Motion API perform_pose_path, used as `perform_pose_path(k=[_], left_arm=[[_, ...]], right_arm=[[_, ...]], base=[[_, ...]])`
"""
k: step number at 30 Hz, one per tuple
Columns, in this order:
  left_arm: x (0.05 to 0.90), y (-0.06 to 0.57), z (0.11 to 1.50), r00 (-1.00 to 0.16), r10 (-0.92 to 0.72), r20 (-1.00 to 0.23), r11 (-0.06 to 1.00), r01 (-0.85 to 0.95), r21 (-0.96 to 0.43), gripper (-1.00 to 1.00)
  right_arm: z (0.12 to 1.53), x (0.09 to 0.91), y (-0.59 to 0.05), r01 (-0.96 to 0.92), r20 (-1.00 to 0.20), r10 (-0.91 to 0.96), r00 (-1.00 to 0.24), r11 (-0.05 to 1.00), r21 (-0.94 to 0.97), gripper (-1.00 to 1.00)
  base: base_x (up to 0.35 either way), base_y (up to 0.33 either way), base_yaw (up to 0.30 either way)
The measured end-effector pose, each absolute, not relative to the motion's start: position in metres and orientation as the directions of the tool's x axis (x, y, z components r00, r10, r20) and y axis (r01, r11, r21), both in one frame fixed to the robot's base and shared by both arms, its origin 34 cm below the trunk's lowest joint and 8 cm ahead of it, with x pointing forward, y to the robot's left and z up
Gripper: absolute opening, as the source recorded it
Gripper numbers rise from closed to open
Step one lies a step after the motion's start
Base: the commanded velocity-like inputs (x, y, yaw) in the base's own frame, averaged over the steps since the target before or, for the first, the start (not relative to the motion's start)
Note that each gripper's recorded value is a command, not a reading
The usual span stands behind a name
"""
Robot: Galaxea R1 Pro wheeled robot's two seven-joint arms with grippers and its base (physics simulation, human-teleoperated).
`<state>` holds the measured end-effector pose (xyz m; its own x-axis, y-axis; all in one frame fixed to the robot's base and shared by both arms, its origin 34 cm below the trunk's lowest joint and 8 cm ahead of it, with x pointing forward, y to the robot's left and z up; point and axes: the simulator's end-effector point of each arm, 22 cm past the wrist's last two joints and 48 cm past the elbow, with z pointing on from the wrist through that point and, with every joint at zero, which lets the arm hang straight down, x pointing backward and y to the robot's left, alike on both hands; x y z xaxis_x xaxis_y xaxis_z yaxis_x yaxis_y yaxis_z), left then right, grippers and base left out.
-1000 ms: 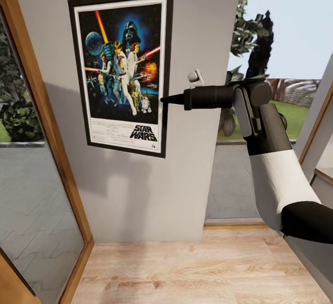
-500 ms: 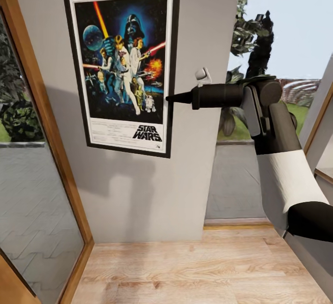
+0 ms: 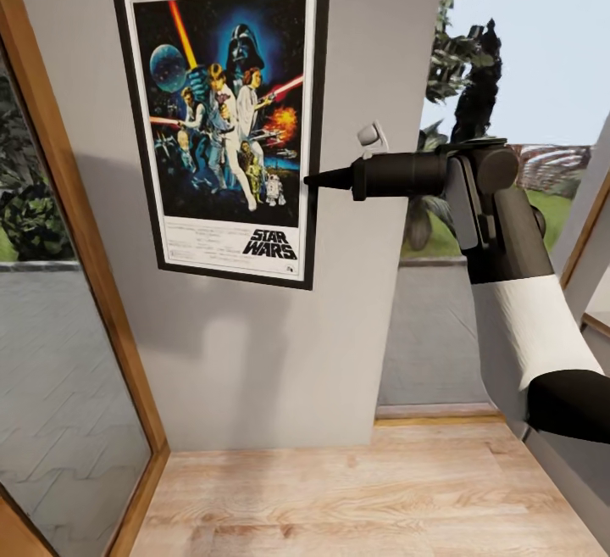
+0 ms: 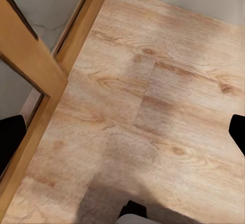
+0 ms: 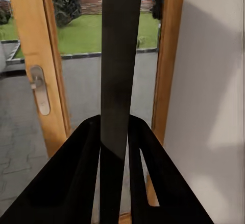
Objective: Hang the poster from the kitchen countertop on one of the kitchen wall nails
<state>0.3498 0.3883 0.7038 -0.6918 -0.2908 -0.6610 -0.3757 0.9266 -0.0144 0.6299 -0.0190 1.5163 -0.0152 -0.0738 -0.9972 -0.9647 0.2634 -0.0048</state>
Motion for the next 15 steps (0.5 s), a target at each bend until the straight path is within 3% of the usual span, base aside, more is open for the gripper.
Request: perform_pose_path(k=[15], left_arm=[[0.3496,0.3885,0.7038,-0.692,-0.291,-0.661,0.927,-0.376,-0.014,1.00]], right_arm=[[1.5161,0.6298,-0.0190,-0.965,-0.997,-0.074,-0.015,0.264,-0.005,-1.00]], base=[[0.331,0.000,0.000]])
